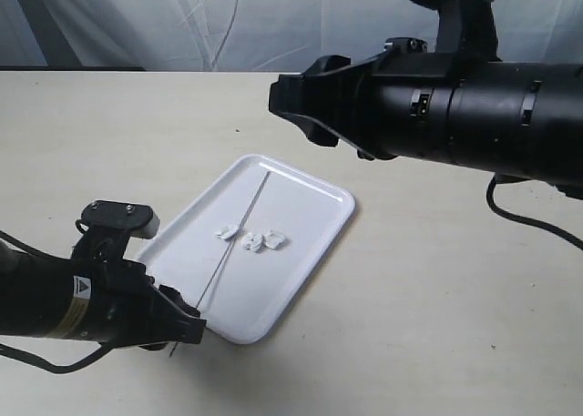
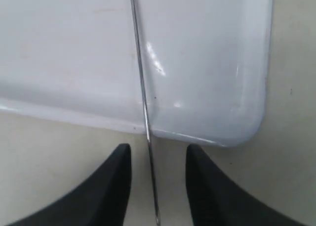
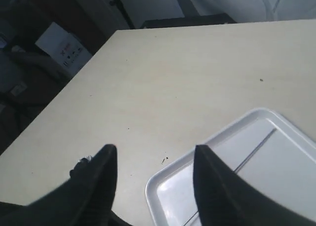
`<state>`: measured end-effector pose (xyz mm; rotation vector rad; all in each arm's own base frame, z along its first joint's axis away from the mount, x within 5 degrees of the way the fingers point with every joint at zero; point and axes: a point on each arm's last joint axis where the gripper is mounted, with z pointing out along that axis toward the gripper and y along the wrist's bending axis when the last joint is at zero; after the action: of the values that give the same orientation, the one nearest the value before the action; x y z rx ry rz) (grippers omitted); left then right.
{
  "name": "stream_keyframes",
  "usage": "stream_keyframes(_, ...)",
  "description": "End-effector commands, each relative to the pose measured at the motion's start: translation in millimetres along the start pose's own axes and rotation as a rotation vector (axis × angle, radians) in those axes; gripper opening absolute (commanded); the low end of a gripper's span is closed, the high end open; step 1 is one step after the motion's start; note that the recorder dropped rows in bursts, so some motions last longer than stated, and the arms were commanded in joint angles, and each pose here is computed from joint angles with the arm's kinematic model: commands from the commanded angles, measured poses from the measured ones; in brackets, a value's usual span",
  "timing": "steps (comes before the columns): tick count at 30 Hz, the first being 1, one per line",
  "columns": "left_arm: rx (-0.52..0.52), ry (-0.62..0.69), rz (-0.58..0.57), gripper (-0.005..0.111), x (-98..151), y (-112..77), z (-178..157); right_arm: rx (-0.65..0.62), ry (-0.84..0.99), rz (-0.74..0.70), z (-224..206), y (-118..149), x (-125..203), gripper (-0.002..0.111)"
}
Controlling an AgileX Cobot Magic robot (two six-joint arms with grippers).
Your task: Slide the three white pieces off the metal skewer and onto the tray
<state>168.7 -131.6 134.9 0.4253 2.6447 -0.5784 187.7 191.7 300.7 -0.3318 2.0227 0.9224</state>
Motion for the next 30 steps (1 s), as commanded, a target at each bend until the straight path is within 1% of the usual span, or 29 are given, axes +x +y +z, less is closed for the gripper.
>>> stream_keyframes(1,-0.008,-0.106,0.080,0.039,-9.5,-4.4,-17.3,-0.009,-0.027,-0.129,-12.4,2.7,-4.3,0.045)
stream_keyframes(3,0.001,-0.165,0.111,0.039,-13.4,-7.7,-29.1,-0.008,-0.021,-0.175,-16.6,1.4,-0.6,0.042)
stream_keyframes(7,-0.008,-0.358,0.158,0.039,-22.7,-13.1,-65.4,0.041,0.022,-0.206,-22.8,-12.7,21.1,0.041)
stream_keyframes(10,-0.028,-0.518,0.177,0.039,-25.6,-14.9,-96.0,0.105,0.046,-0.203,-29.7,-27.7,40.2,0.041)
stream_keyframes(12,-0.056,-0.619,0.188,0.039,-23.4,-13.3,-114.6,0.161,0.042,-0.205,-37.0,-38.1,50.7,0.041)
stream_keyframes(14,-0.076,-0.721,0.180,0.039,-17.0,-10.6,-133.3,0.205,0.021,-0.203,-46.8,-45.8,57.7,0.041)
stream_keyframes(16,-0.074,-0.817,0.176,0.039,-8.4,-9.1,-150.8,0.223,-0.008,-0.186,-56.7,-49.4,61.2,0.041)
stream_keyframes(20,-0.017,-0.968,0.192,0.039,14.6,-8.7,-177.2,0.216,-0.091,-0.187,-78.6,-49.5,61.1,0.041)
stream_keyframes(21,-0.006,-0.996,0.195,0.039,19.7,-8.1,-181.1,0.215,-0.128,-0.187,-86.0,-48.9,59.2,0.041)
stream_keyframes(22,0.029,-1.052,0.207,0.039,32.1,-7.3,-188.0,0.218,-0.203,-0.184,-100.7,-48.9,56.3,0.041)
stream_keyframes(24,0.050,-1.118,0.211,0.039,45.4,-4.3,-193.7,0.236,-0.298,-0.176,-118.9,-51.7,55.0,0.041)
stream_keyframes(27,0.084,-1.150,0.226,0.039,53.7,-4.6,-196.6,0.238,-0.383,-0.139,-135.3,-52.9,53.5,0.041)
stream_keyframes(28,0.120,-1.143,0.249,0.039,56.2,-7.8,-196.8,0.235,-0.413,-0.137,-140.8,-52.4,52.0,0.041)
stream_keyframes(30,0.156,-1.126,0.265,0.039,57.9,-10.9,-195.9,0.278,-0.458,-0.126,-146.1,-55.9,49.1,0.041)
